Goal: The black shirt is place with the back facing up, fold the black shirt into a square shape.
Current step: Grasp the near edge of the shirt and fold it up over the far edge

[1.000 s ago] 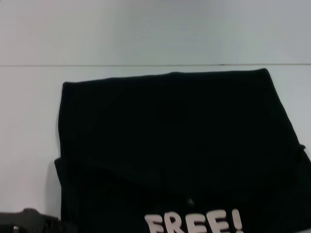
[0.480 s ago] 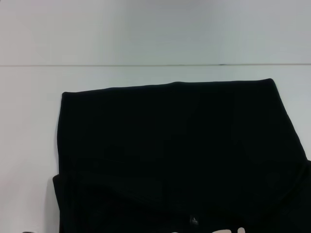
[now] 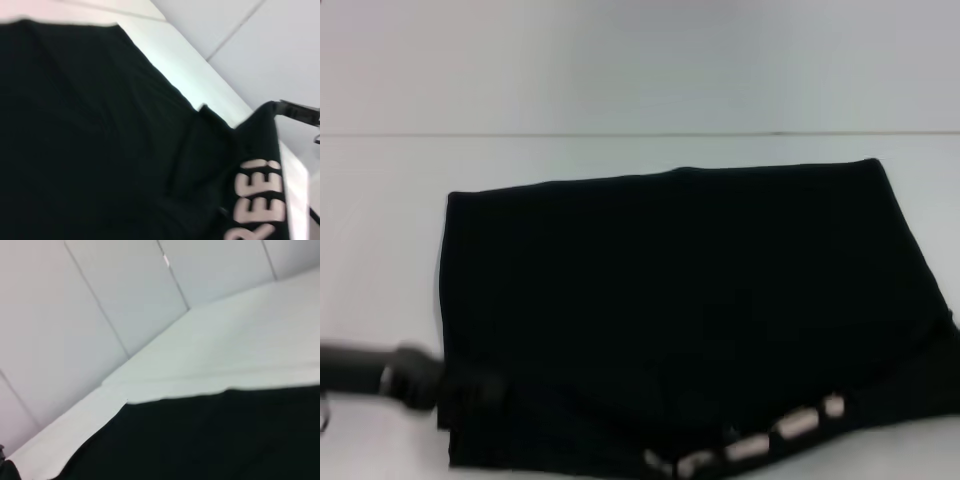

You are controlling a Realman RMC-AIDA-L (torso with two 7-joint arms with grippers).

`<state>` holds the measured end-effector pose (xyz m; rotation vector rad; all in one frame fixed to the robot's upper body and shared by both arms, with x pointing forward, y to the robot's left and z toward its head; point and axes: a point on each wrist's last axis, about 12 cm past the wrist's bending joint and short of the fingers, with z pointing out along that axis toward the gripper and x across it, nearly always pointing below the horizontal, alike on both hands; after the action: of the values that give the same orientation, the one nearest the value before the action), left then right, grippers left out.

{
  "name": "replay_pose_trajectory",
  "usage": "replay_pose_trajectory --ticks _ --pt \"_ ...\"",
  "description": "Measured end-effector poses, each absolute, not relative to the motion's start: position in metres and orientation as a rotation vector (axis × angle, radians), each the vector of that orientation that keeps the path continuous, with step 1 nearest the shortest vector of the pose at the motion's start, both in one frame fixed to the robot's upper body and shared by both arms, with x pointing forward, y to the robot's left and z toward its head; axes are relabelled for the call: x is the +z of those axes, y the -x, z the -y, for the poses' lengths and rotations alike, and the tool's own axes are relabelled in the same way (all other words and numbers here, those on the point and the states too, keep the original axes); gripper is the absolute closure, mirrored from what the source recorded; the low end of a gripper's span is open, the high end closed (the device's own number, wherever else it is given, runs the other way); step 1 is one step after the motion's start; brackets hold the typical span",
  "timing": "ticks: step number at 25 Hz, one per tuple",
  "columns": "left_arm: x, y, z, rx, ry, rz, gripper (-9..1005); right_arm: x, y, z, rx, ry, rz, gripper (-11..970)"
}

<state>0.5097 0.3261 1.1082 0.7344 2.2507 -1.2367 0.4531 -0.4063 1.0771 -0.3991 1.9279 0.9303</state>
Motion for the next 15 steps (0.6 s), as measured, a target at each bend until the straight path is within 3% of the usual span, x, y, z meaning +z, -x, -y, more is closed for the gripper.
replay_pose_trajectory --ticks 9,15 --pt "1.126 -0.598 -0.300 -0.966 -0.633 -2.260 920 1.078 -0.528 0.388 0.768 0.337 -1.961 934" --pt "1.124 -0.631 -0.295 -0.694 -0.538 -2.267 917 1.074 -0.568 0.367 0.701 0.259 -2.016 935"
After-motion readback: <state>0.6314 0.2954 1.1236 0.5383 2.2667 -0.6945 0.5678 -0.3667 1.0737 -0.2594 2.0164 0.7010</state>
